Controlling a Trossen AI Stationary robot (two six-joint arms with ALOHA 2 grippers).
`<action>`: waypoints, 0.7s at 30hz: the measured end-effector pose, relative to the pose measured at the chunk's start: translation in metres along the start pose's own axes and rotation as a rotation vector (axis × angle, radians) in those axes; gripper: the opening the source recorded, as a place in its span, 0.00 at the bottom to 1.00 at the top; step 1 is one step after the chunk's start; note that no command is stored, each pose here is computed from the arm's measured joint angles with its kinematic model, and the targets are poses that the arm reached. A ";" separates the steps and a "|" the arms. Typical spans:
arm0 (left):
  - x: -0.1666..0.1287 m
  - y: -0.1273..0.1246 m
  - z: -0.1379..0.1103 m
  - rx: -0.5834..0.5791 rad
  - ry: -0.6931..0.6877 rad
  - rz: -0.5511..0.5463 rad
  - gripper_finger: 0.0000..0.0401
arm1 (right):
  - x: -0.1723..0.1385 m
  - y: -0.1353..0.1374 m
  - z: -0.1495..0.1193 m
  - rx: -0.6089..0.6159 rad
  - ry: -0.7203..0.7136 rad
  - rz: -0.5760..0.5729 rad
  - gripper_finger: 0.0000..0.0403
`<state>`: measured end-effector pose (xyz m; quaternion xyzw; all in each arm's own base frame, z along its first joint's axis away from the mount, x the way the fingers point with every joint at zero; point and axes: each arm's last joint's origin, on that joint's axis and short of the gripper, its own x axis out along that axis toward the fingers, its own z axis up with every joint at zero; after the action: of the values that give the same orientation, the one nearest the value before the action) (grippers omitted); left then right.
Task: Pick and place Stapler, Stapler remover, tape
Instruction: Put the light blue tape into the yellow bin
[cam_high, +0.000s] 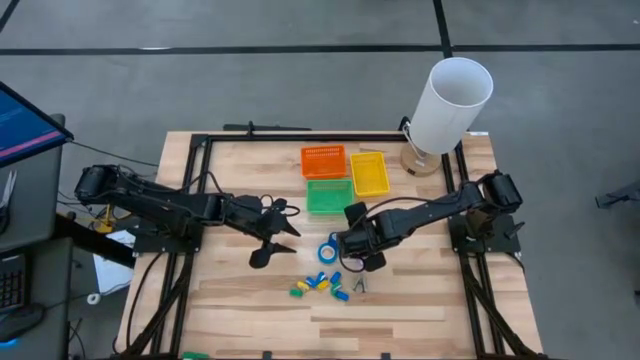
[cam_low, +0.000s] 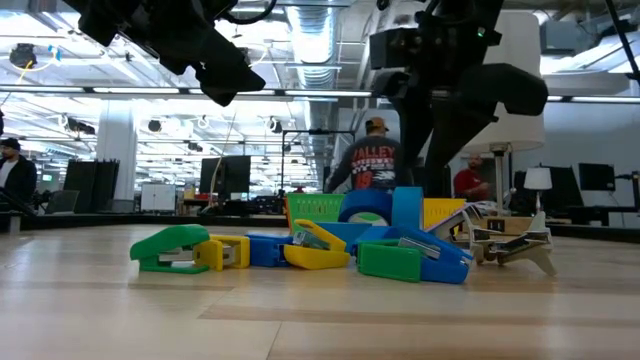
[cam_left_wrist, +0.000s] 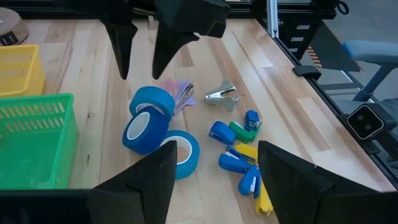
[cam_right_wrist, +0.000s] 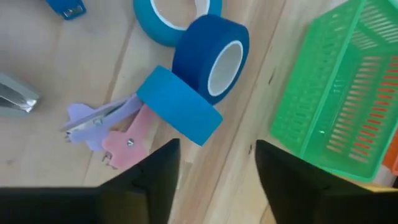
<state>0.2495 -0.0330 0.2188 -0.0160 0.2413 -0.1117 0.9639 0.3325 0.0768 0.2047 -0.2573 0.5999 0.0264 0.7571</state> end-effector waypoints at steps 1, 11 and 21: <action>0.000 0.000 0.000 -0.001 0.000 0.000 0.53 | 0.000 0.000 0.000 0.001 -0.005 0.002 0.55; 0.000 0.000 0.000 -0.001 0.000 0.000 0.53 | 0.011 0.002 0.011 -0.076 -0.072 0.012 0.59; 0.000 0.000 0.000 -0.002 0.000 0.000 0.53 | 0.028 0.008 0.007 -0.110 0.017 0.048 0.54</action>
<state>0.2495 -0.0330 0.2189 -0.0168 0.2412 -0.1116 0.9639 0.3440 0.0794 0.1775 -0.2840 0.6102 0.0753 0.7358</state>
